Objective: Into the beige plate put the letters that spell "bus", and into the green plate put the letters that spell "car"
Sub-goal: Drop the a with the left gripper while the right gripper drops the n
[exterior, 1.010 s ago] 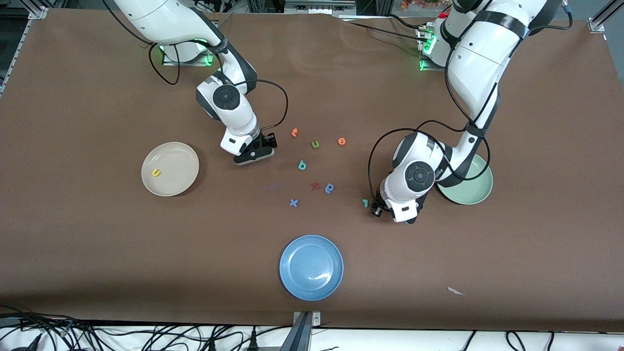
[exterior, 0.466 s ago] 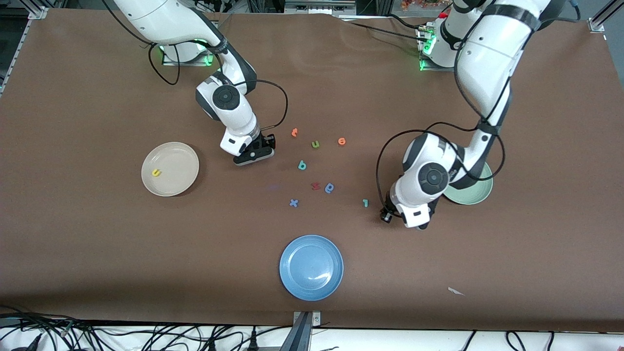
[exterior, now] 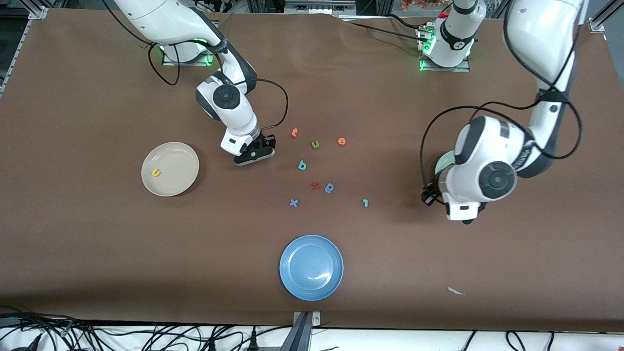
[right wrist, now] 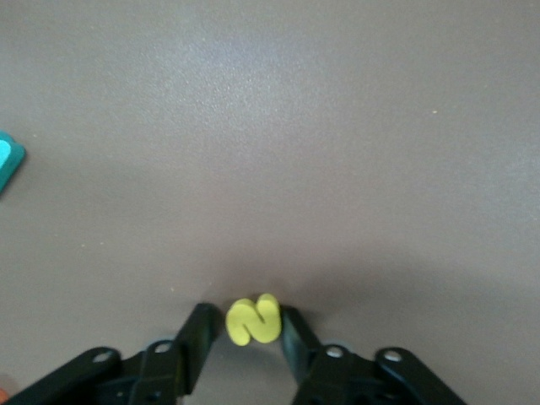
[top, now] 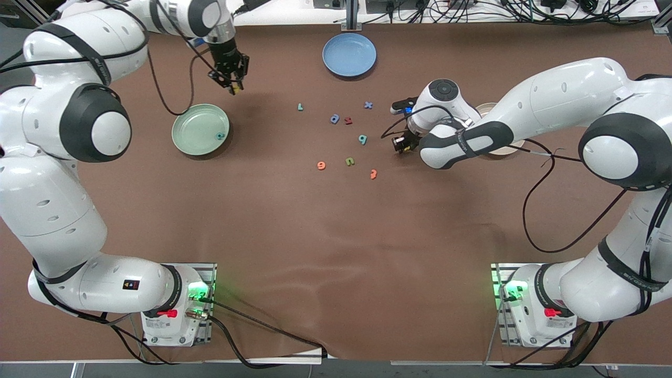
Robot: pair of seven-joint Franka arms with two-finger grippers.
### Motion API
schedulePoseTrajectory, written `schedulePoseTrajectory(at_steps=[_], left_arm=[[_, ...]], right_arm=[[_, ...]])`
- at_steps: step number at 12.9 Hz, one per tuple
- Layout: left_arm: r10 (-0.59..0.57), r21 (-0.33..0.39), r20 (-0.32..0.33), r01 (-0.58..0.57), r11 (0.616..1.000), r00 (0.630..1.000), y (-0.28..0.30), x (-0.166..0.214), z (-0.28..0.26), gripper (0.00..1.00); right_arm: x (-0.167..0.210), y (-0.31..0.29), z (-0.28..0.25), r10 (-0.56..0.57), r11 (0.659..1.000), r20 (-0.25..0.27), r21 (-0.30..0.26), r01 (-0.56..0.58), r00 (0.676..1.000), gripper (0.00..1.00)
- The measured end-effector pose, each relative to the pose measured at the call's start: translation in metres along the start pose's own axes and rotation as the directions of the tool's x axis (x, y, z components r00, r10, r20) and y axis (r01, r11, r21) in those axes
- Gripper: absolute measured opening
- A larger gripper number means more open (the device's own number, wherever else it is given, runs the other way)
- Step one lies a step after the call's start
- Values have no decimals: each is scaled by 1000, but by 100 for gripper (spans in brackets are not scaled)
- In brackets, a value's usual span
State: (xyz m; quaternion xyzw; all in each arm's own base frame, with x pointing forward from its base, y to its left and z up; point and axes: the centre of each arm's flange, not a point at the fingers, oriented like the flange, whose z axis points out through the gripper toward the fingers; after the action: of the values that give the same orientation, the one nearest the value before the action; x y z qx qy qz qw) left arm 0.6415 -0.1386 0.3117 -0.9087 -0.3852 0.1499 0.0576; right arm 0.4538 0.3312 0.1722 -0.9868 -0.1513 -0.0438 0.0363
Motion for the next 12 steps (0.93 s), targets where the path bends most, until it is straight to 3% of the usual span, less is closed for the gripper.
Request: schedulePoseTrajectory(at_steps=[2,6,8,12], left_arm=[[85,46,53,-87,995,995,-26,20,15,30],[214,71,150,-227,971,965,-75,54,55,30],[248,68,188,-265,962,950,-97,66,77,30],[271,62,194,-287,956,943,-117,73,117,30]], right_arm=[[2,2,-3,2,1000,-6,-3,-2,1000,28],[5,9,-4,-2,1000,-10,-17,2,1000,28],[15,42,-14,5,998,14,-64,-4,1000,28],[35,136,-77,-42,987,68,-153,53,997,28]])
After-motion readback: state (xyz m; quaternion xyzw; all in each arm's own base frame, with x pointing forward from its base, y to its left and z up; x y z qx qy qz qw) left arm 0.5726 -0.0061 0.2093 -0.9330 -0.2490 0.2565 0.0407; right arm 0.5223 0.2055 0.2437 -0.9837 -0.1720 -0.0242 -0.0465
